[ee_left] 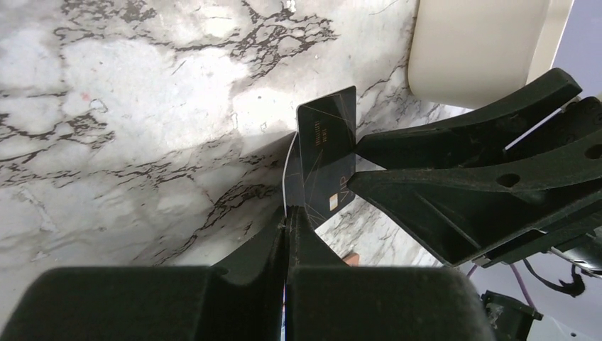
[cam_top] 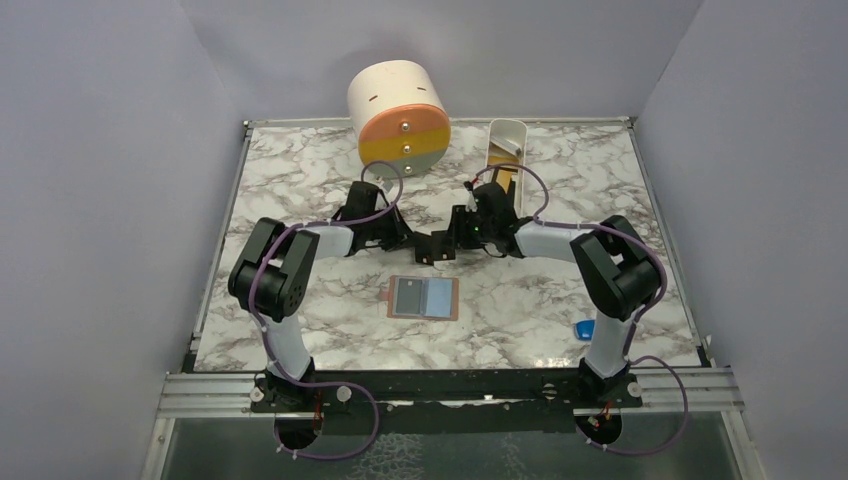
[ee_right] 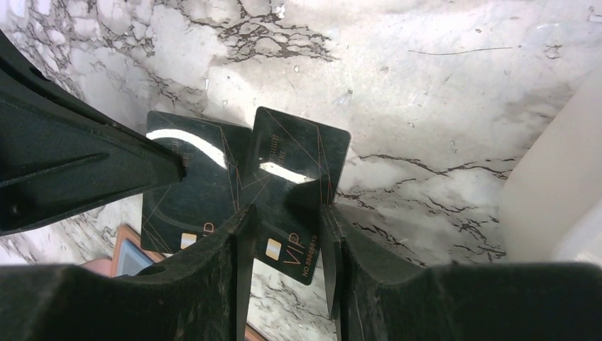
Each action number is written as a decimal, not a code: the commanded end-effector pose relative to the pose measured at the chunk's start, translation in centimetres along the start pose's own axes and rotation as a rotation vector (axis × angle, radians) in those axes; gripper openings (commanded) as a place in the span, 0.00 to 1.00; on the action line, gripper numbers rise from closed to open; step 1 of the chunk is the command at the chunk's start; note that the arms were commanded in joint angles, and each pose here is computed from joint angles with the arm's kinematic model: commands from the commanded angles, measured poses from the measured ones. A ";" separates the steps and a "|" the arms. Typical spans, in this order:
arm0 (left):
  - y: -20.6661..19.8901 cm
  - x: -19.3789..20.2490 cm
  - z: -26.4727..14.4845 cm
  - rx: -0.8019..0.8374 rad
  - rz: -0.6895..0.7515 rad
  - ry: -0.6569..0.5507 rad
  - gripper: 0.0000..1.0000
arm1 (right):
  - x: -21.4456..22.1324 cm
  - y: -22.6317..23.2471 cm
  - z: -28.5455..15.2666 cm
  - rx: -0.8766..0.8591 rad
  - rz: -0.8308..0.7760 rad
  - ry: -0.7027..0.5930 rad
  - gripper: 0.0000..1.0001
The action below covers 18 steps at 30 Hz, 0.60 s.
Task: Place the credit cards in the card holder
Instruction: Pick up the credit card from the center of the board.
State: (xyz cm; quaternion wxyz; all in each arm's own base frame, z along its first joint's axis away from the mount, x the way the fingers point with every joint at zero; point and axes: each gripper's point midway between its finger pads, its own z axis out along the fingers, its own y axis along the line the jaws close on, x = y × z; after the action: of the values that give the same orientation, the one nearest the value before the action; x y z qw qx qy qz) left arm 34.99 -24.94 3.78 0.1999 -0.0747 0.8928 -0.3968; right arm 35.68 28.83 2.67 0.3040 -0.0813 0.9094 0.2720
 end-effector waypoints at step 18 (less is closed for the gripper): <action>-3.5 1.2 -1.4 0.169 -0.051 -0.013 0.00 | 7.5 -2.9 -0.4 0.021 0.066 0.156 0.39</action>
State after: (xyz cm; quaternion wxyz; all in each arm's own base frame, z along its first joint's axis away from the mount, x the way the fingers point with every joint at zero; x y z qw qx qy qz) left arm 33.84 -25.66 4.55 0.1931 -0.1060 0.8694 -0.4423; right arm 35.32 28.90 2.63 0.3291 -0.0796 0.8908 0.3031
